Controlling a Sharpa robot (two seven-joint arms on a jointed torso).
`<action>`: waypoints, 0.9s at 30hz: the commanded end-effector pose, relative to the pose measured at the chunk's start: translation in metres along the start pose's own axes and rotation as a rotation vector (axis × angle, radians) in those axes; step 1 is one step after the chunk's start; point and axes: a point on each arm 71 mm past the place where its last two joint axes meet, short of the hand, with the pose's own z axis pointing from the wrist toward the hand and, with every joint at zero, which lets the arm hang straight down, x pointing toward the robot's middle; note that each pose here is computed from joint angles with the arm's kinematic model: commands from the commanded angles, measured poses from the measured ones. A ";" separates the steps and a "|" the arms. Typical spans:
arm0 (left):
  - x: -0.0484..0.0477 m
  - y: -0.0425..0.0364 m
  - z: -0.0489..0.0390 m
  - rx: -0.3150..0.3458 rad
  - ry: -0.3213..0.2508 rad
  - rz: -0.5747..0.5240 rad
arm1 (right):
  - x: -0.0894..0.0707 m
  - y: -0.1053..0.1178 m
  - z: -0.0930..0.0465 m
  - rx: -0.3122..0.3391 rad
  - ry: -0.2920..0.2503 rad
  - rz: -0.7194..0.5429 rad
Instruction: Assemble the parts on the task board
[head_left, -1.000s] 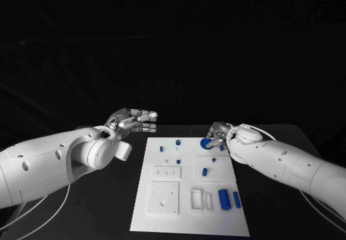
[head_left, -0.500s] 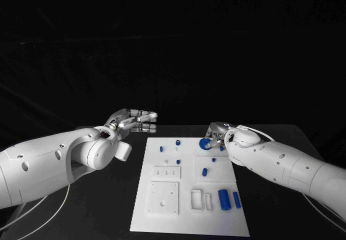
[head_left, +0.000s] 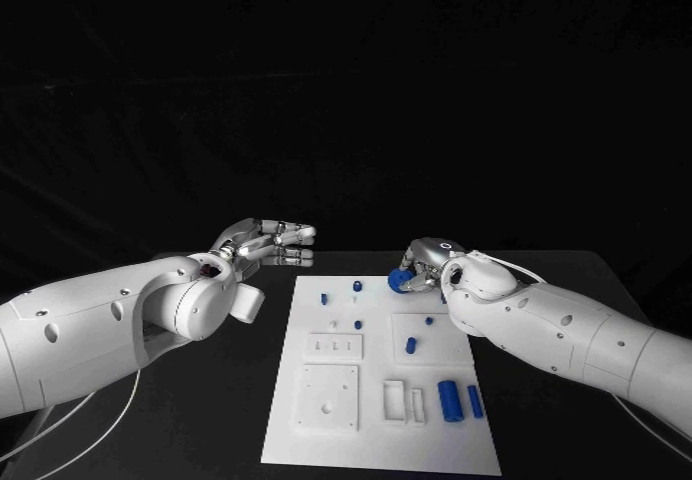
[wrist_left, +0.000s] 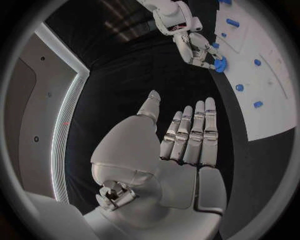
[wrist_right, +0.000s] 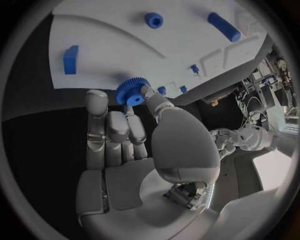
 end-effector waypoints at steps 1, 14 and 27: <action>0.0018 -0.0011 -0.0003 0.007 0.010 -0.001 | -0.006 0.015 0.000 -0.028 -0.075 -0.035; 0.0051 -0.0012 0.0012 0.006 0.018 -0.003 | 0.006 0.065 0.002 -0.107 -0.094 -0.045; 0.0087 -0.0013 0.0036 0.006 0.026 -0.003 | 0.026 0.089 0.005 -0.126 -0.071 -0.043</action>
